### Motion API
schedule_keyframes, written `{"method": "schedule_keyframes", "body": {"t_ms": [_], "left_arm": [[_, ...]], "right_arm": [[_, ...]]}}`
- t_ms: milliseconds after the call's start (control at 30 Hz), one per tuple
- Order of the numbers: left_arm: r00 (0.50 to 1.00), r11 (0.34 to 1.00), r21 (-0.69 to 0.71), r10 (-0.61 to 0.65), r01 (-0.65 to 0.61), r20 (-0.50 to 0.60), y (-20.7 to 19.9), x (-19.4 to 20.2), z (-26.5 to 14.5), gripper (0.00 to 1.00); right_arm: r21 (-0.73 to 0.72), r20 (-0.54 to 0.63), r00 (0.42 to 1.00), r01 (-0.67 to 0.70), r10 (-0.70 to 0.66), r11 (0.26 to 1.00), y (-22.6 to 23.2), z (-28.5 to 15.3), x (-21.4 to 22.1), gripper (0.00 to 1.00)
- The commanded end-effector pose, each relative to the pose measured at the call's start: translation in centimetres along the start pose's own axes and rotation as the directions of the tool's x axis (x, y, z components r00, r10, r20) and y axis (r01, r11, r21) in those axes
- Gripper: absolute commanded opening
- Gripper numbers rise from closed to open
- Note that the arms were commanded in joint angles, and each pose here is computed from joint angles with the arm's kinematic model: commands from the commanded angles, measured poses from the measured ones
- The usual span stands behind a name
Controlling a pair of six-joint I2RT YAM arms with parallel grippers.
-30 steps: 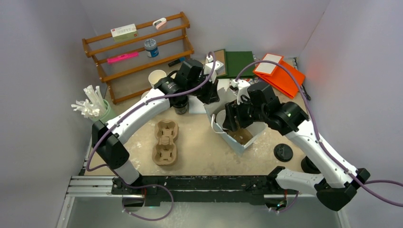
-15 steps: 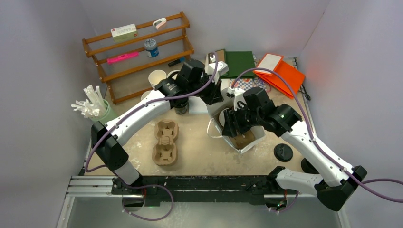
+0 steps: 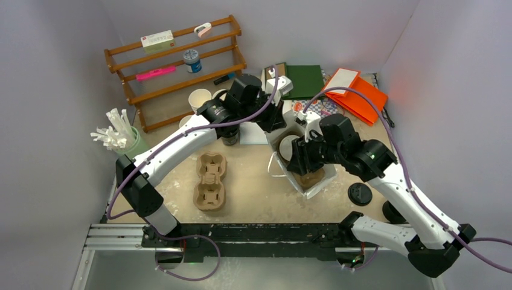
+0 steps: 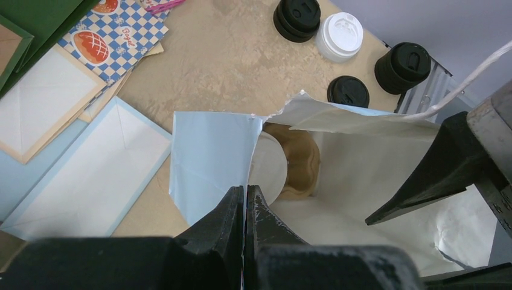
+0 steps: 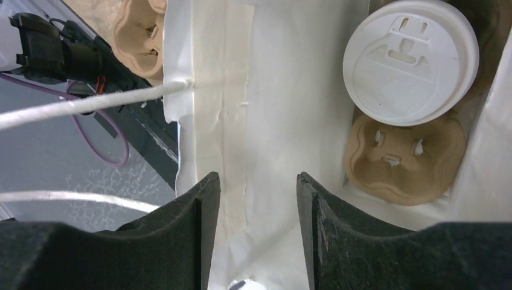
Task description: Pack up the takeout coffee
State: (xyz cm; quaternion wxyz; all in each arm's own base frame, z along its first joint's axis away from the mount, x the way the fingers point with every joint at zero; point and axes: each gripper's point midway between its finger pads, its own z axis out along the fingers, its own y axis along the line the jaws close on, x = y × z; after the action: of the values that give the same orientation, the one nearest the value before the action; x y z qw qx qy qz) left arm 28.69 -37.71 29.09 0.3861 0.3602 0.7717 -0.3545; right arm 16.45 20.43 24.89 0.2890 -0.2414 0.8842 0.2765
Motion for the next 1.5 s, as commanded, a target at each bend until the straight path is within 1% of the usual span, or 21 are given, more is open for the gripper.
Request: {"method": "schedule_keyframes", "body": {"t_ms": [0, 100, 200, 333, 467, 533, 633, 767, 833, 933, 1033, 1100, 1233, 1467], "left_arm": [[0.99, 0.998, 0.006, 0.057, -0.059, 0.128, -1.5, -4.5, -1.6, 0.0], [0.986, 0.997, -0.016, 0.071, -0.069, 0.148, -1.4, -5.1, -2.1, 0.0], [0.982, 0.996, -0.036, 0.089, -0.084, 0.167, -1.3, -5.6, -2.7, 0.0], [0.978, 0.993, -0.05, 0.111, -0.104, 0.177, -1.3, -6.1, -3.1, 0.0], [0.975, 0.991, -0.065, 0.13, -0.12, 0.179, -1.4, -6.6, -3.4, 0.0], [0.97, 0.988, -0.086, 0.14, -0.125, 0.199, -1.6, -7.3, -3.9, 0.0], [0.963, 0.985, -0.111, 0.152, -0.129, 0.224, -1.8, -8.1, -4.8, 0.0], [0.96, 0.985, -0.113, 0.152, -0.129, 0.236, -2.1, -8.2, -5.5, 0.0], [0.961, 0.986, -0.111, 0.15, -0.127, 0.231, -2.1, -8.0, -5.4, 0.0], [0.961, 0.984, -0.125, 0.151, -0.125, 0.231, -2.1, -7.8, -5.5, 0.0], [0.96, 0.984, -0.132, 0.151, -0.122, 0.236, -2.1, -7.5, -5.7, 0.0], [0.96, 0.984, -0.134, 0.149, -0.12, 0.237, -2.1, -7.2, -5.8, 0.0], [0.96, 0.983, -0.14, 0.149, -0.117, 0.239, -2.2, -6.9, -6.0, 0.0], [0.962, 0.986, -0.134, 0.13, -0.1, 0.241, -2.4, -6.3, -5.9, 0.0]], "right_arm": [[0.031, 0.012, 1.0, -0.003, 0.002, 1.0, -0.5, -0.7, 0.9, 0.5], [0.047, 0.007, 1.0, -0.022, 0.021, 0.999, -1.0, -0.9, 2.1, 0.47], [0.057, -0.007, 0.999, -0.035, 0.036, 0.998, -1.3, -1.0, 2.9, 0.47], [0.044, -0.001, 0.997, -0.073, 0.074, 0.996, -0.8, -1.4, 2.8, 0.47], [0.058, 0.003, 0.997, -0.077, 0.077, 0.995, -0.8, -1.7, 2.3, 0.47], [0.079, -0.002, 0.997, -0.08, 0.081, 0.994, -1.2, -1.9, 2.6, 0.46], [0.145, -0.014, 0.993, -0.117, 0.12, 0.983, -2.3, -1.9, 3.5, 0.41], [0.229, -0.013, 0.989, -0.138, 0.145, 0.964, -3.6, -2.4, 3.8, 0.4], [0.223, 0.014, 0.99, -0.14, 0.14, 0.965, -3.4, -2.7, 3.1, 0.43], [0.198, 0.06, 0.99, -0.14, 0.13, 0.97, -2.7, -3.3, 1.3, 0.53], [0.179, 0.116, 0.986, -0.138, 0.119, 0.974, -1.9, -4.7, -0.6, 0.56], [0.2, 0.16, 0.981, -0.141, 0.11, 0.97, -2.0, -5.8, -1.6, 0.58], [0.26, 0.244, 0.964, -0.171, 0.107, 0.95, -2.7, -7.9, -3.1, 0.68], [0.337, 0.313, 0.941, -0.235, 0.128, 0.912, -4.1, -9.9, -3.6, 0.7]]}}
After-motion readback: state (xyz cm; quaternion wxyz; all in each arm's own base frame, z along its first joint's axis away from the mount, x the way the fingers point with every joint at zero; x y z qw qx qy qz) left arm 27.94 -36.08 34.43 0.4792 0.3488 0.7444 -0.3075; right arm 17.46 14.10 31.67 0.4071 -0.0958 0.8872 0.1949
